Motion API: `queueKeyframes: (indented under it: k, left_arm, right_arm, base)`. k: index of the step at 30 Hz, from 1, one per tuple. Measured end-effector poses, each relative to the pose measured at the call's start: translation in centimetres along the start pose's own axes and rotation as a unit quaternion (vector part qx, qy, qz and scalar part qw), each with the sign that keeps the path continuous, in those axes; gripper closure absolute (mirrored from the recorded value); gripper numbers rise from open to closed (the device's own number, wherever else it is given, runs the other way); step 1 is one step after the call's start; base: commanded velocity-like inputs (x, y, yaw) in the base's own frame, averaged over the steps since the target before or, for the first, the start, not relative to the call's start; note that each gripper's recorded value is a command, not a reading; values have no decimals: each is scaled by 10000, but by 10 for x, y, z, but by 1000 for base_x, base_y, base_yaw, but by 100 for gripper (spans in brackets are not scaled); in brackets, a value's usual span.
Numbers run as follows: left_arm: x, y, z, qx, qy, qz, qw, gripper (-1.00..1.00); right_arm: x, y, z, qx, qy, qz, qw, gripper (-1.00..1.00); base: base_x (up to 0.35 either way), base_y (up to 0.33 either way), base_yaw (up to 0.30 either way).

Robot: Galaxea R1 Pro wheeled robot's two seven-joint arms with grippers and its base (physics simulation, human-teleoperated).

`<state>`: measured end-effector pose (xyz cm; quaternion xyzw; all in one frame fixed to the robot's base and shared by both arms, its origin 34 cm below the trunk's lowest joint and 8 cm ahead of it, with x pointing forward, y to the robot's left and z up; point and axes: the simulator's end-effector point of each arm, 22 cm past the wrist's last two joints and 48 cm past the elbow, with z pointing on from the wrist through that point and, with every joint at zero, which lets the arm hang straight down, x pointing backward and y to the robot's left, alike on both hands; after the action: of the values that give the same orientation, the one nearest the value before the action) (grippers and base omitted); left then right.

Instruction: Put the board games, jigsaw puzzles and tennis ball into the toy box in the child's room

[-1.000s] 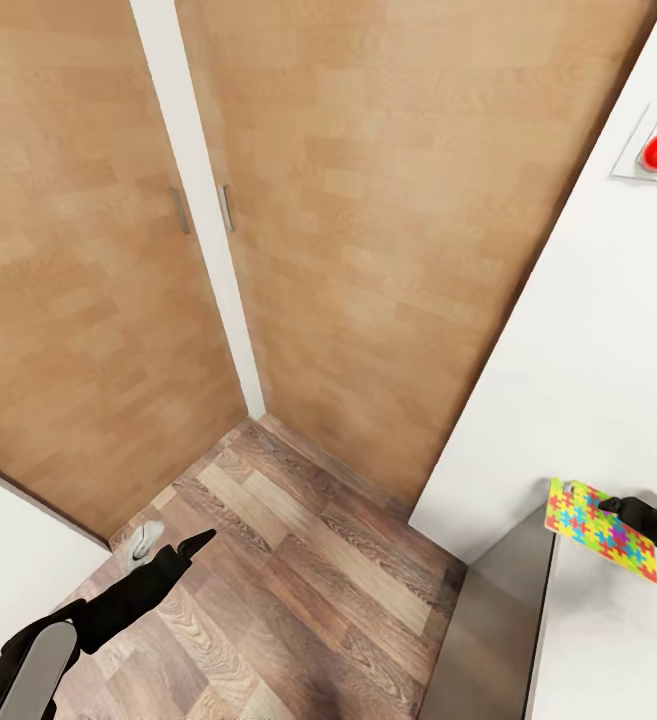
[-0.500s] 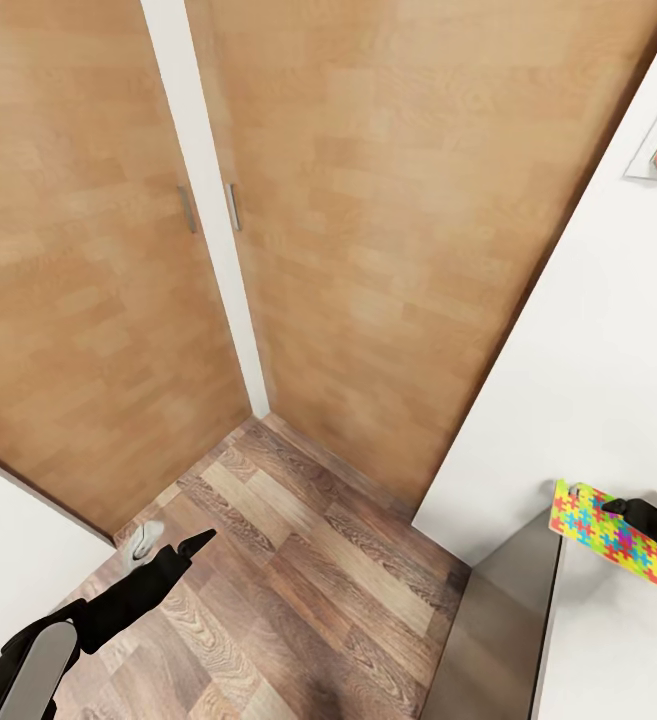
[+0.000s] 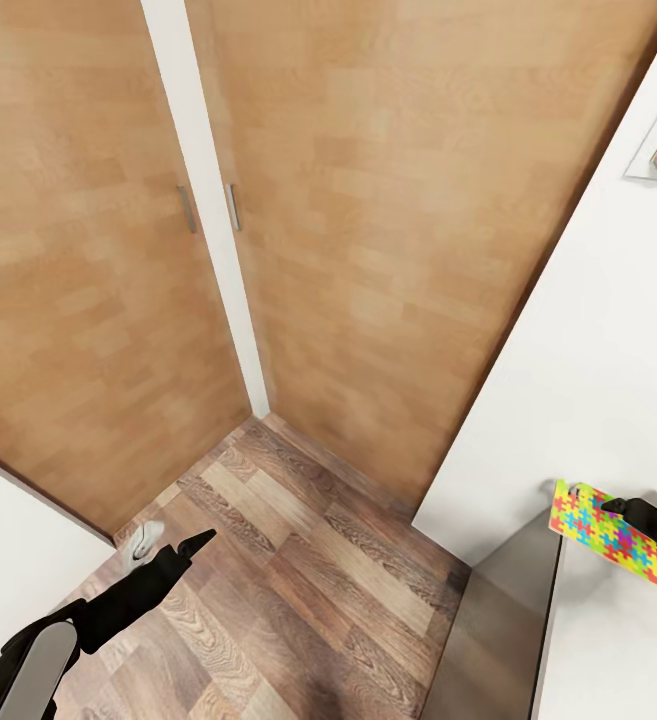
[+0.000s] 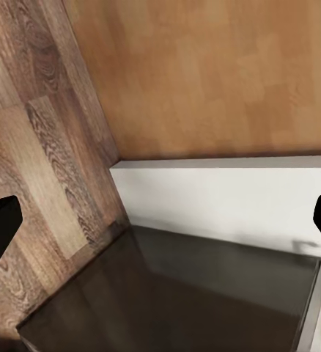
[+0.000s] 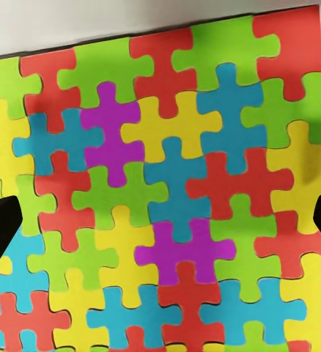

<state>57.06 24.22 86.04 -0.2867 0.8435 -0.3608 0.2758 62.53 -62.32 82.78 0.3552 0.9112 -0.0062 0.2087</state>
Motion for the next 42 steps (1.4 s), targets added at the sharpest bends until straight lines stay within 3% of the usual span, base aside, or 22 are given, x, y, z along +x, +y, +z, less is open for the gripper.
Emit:
queueKeyframes:
  k: [8, 15, 19, 42]
  left_arm:
    - [-1, -1, 0, 10, -4, 7, 10000, -100]
    - [-2, -3, 1, 29, -12, 11, 10000, -100]
    - [-2, -3, 1, 29, -14, 11, 10000, -100]
    - [-3, -3, 1, 25, -18, 13, 10000, -100]
  right_arm:
    - [1, 8, 2, -82, -6, 26, 10000, -100]
    - [2, 52, 4, -457, -113, -63, 9989, -100]
    - [2, 63, 4, -553, -130, -75, 9984, -100]
    - [3, 67, 4, -592, -128, -89, 9981, -100]
  base:
    - [-67, -27, 0]
    - [-187, -66, 0]
    - [-90, -27, 0]
    - [-15, -4, 0]
